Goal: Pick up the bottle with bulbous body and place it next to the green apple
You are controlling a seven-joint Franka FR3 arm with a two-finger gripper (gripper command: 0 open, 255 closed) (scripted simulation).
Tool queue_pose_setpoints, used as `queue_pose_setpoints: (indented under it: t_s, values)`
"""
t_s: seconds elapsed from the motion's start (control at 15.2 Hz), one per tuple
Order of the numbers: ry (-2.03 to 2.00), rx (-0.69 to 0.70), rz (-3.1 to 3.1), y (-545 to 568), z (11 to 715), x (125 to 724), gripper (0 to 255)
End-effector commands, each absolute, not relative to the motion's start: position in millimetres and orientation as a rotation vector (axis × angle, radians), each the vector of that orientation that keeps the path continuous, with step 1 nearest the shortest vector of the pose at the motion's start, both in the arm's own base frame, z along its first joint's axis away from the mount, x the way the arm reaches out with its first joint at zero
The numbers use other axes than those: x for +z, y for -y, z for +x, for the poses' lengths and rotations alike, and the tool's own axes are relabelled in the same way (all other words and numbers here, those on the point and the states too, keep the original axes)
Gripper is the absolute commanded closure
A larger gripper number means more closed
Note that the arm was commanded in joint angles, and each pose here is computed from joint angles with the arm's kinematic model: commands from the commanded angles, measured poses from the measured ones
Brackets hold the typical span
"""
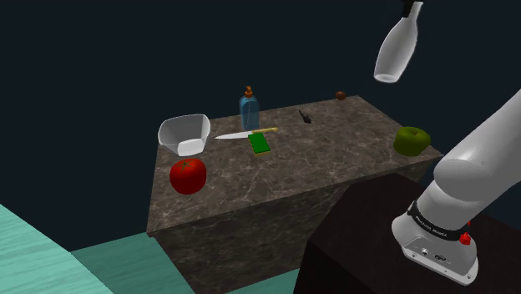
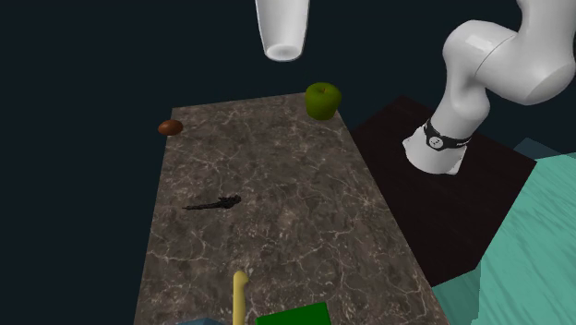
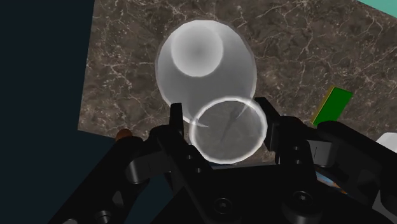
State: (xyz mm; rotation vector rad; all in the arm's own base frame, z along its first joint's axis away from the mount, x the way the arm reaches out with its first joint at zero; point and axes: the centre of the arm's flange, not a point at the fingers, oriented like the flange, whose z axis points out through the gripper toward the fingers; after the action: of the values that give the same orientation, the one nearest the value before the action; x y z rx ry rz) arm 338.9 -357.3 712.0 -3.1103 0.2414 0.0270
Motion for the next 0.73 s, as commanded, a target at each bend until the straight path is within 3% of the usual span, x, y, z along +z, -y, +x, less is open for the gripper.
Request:
queue_pose_setpoints:
  t_s: [0.0,0.66]
  values:
    - [-0.239,0.027,-3.111,377,322,717,255]
    - [-0.239,0.027,-3.111,470,239,752,255]
